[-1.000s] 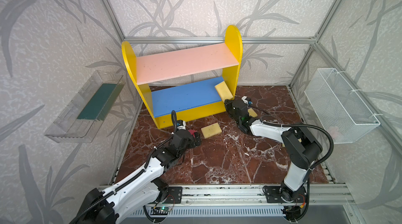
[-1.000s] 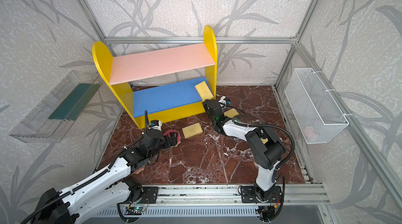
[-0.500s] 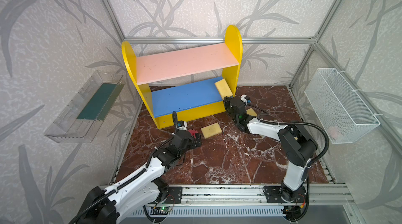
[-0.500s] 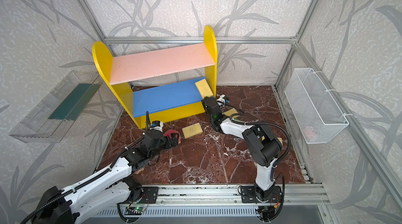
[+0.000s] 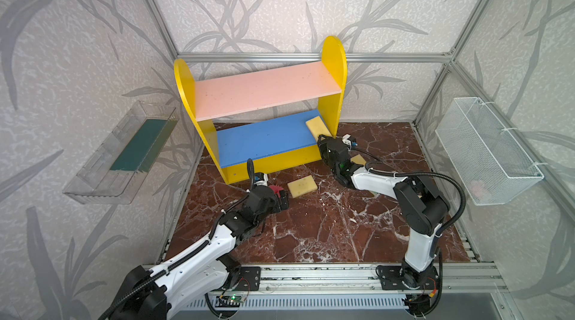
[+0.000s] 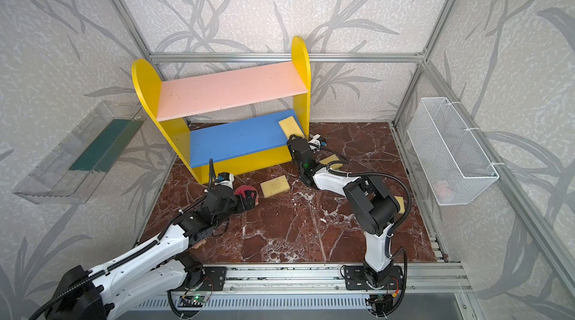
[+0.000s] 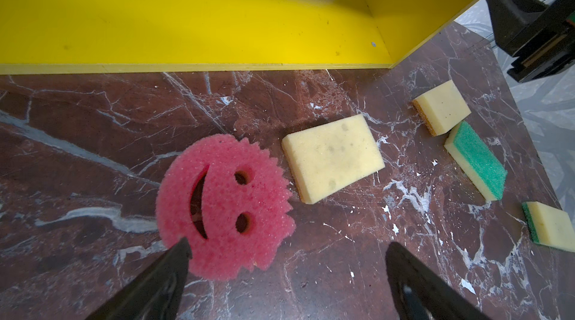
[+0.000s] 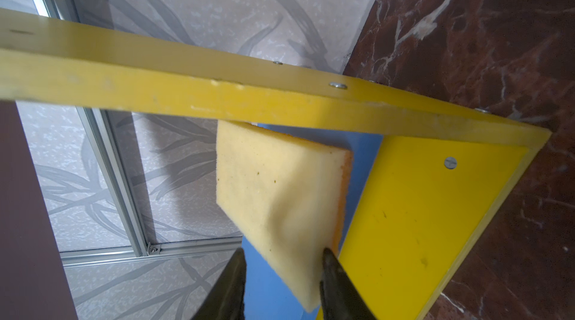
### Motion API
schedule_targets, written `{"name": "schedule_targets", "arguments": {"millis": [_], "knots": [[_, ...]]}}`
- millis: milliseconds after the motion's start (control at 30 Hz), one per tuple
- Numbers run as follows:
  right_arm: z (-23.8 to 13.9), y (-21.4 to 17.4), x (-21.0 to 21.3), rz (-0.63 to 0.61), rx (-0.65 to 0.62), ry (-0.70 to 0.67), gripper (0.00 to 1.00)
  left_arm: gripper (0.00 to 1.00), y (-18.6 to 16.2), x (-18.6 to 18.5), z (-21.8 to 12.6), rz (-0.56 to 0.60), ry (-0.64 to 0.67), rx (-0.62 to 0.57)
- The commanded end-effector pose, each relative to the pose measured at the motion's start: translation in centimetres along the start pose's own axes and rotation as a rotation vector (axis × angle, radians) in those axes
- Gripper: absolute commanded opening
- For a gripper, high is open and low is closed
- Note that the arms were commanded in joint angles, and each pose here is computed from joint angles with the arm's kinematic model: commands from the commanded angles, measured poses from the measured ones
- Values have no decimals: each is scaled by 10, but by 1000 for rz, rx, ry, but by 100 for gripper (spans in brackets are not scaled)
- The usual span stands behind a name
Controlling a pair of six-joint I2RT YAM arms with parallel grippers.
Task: Place and organize the cleaning sponges onto the shelf
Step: 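Lower the pale yellow sponge onto the blue shelf and open the right gripper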
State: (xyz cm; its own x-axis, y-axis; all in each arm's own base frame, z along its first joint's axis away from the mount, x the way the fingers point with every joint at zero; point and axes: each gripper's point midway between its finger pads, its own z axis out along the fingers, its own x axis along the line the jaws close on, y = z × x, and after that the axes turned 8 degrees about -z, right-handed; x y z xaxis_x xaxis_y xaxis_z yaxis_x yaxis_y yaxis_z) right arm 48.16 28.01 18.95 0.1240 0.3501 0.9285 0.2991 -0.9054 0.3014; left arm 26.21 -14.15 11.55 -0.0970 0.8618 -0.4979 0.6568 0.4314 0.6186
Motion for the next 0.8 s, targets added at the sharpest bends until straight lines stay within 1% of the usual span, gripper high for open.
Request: {"name": "schedule_targets", "arguments": {"millis": [0, 133, 400, 467, 667, 767], "knots": [[3, -1, 16, -15, -11, 47, 41, 99, 1, 3, 0, -1, 10, -6], [5, -1, 27, -25, -11, 88, 43, 99, 1, 4, -2, 1, 12, -8], [7, -2, 40, -72, 9, 118, 43, 99, 1, 2, 0, 9, 11, -3], [8, -3, 40, -79, 18, 117, 44, 99, 2, 1, 0, 12, 11, -4], [11, -8, 31, -101, 71, 101, 53, 99, 8, -2, -3, 19, 12, -12], [11, -9, 20, -106, 93, 72, 53, 99, 10, -4, -4, 18, 11, -17]]}}
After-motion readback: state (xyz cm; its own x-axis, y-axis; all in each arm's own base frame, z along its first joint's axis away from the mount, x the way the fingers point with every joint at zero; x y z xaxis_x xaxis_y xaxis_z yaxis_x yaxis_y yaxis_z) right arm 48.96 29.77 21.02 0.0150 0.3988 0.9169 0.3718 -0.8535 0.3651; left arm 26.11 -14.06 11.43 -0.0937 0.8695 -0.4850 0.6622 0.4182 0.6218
